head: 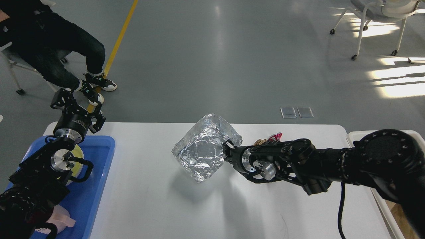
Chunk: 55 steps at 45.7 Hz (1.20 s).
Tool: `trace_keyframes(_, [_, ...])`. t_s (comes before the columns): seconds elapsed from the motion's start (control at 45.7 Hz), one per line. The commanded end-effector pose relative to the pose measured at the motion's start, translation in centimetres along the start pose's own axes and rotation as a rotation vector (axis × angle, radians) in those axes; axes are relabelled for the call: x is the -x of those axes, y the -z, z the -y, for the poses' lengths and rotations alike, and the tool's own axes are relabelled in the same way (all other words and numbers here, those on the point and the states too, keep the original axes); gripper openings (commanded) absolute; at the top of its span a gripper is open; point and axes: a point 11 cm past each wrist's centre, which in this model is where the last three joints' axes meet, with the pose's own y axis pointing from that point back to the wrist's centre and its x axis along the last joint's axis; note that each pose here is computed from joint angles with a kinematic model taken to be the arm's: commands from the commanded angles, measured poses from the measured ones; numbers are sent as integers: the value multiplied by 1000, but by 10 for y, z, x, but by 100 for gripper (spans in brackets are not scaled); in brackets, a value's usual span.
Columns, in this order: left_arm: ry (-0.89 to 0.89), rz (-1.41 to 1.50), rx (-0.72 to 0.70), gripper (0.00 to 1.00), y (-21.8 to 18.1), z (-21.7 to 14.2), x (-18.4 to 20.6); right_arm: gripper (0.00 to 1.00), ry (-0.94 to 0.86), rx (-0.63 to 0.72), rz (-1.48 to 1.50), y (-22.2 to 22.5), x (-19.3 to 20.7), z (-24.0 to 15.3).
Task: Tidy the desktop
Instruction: 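Grasp the edge of the foil tray with the right gripper, then lift the foil tray with the right gripper and drop it into the bin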
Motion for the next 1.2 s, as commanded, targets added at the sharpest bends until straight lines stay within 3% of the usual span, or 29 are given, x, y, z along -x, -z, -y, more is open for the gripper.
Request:
trace_keyframes(0.0, [0, 0, 1, 99, 0, 0, 0, 0, -50, -54, -17, 31, -44, -33])
trace_keyframes(0.35, [0, 0, -1, 99, 0, 0, 0, 0, 32, -243, -97, 106, -159, -160])
trace_keyframes(0.569, [0, 0, -1, 99, 0, 0, 0, 0, -85, -274, -105, 109, -217, -221])
trace_keyframes(0.679, [0, 0, -1, 99, 0, 0, 0, 0, -217, -237, -35, 74, -268, -235])
trace_keyframes(0.876, [0, 0, 1, 99, 0, 0, 0, 0, -382, -61, 125, -46, -334, -232])
trace_keyframes(1.183, [0, 0, 1, 99, 0, 0, 0, 0, -619, 263, 267, -226, -361, -235])
